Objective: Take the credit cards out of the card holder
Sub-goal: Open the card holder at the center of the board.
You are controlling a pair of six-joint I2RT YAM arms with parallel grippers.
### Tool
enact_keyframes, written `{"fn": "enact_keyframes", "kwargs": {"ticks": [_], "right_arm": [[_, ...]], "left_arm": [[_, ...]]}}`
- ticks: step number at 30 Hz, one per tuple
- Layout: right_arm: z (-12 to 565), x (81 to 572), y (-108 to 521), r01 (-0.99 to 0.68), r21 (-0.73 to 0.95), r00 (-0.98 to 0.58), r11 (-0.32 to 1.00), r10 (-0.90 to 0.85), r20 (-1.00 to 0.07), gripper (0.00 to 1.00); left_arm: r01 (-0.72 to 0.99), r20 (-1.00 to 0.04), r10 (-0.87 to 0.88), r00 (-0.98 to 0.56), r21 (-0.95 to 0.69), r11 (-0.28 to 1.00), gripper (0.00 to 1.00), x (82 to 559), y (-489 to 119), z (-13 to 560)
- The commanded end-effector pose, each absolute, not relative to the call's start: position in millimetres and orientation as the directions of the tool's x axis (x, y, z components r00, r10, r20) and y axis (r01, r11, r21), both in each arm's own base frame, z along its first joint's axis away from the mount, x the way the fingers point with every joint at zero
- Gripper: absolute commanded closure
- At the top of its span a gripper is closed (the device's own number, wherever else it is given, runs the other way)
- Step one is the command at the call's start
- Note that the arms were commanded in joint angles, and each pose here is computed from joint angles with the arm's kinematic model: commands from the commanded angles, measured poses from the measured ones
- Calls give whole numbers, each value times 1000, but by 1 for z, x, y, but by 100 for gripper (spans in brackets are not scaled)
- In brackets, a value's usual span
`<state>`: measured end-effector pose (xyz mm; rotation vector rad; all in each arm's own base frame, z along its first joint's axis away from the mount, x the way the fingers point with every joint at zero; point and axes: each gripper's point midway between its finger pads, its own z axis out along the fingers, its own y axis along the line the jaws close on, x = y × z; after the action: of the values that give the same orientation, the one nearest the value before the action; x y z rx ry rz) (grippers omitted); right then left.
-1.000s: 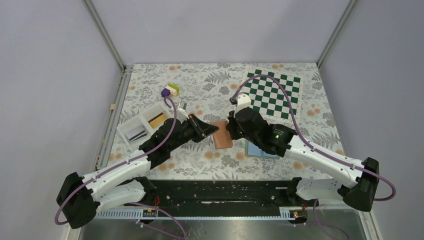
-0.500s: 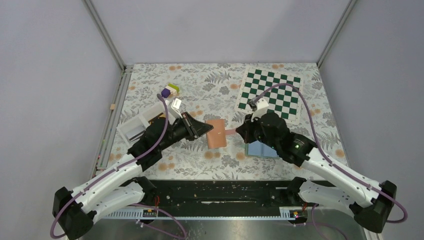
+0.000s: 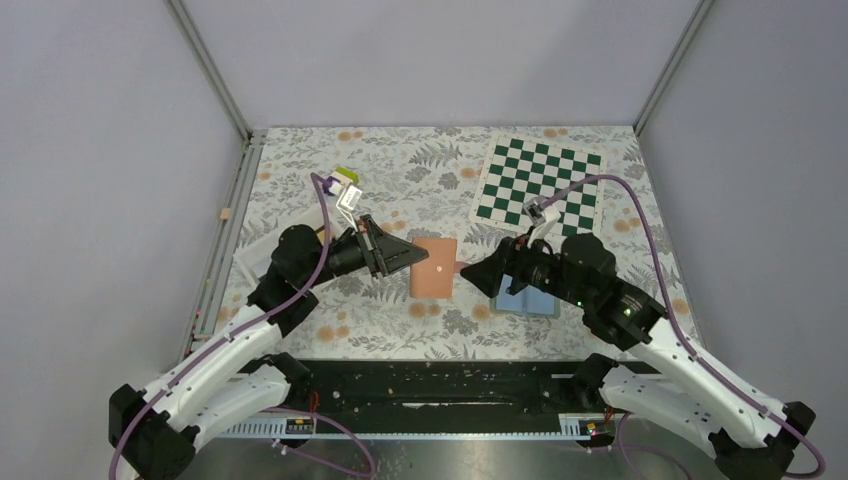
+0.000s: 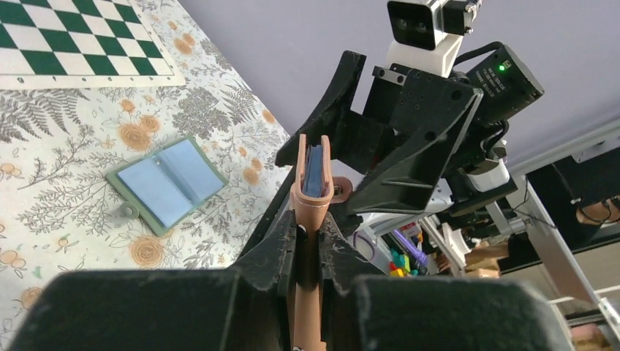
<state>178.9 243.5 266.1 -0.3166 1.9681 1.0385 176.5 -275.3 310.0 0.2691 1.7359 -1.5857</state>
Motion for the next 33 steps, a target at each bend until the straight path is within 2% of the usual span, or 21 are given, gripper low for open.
{"fn": "enact_keyframes", "kwargs": {"ticks": [1, 5, 8, 12, 13, 17, 22, 26, 28, 31, 32, 33], "right_arm": [[311, 151, 254, -649, 634, -589, 420, 250, -768, 18], [326, 137, 261, -719, 616, -572, 323, 229, -788, 24], [328, 131, 263, -736, 611, -576, 293, 203, -792, 33], [323, 130, 264, -727, 622, -591, 290, 197, -783, 57], [322, 130, 264, -724, 625, -595, 291, 195, -780, 59], [313, 136, 265, -709, 629, -601, 319, 191, -776, 61], [325, 131, 275, -737, 630, -604, 245, 180, -777, 54], [329, 129, 281, -738, 645, -619, 199, 179, -764, 59], [328, 129, 284, -734, 652, -628, 191, 174, -758, 66], [326, 127, 286, -733, 656, -635, 180, 162, -755, 94], [328, 125, 285, -737, 654, -633, 169, 164, -757, 100], [330, 123, 284, -739, 654, -632, 159, 171, -756, 100]], "left_arm": [[779, -774, -300, -557, -613, 134, 100, 156, -270, 358], [802, -781, -283, -557, -594, 63, 100, 145, -273, 364], [804, -772, -287, -567, -594, 8, 100, 138, -273, 369], [800, -766, -285, -576, -600, -4, 100, 136, -274, 368], [802, -767, -287, -574, -597, -8, 100, 135, -273, 369], [804, -765, -291, -575, -594, -27, 100, 132, -272, 373], [804, -766, -265, -585, -591, -67, 100, 127, -275, 373], [800, -763, -253, -595, -593, -95, 100, 123, -276, 373], [800, -762, -255, -595, -592, -100, 100, 123, -276, 374], [801, -766, -248, -594, -591, -93, 100, 125, -277, 373], [800, -767, -244, -593, -594, -79, 100, 127, -278, 370], [795, -765, -240, -597, -604, -55, 99, 132, -279, 367]]}}
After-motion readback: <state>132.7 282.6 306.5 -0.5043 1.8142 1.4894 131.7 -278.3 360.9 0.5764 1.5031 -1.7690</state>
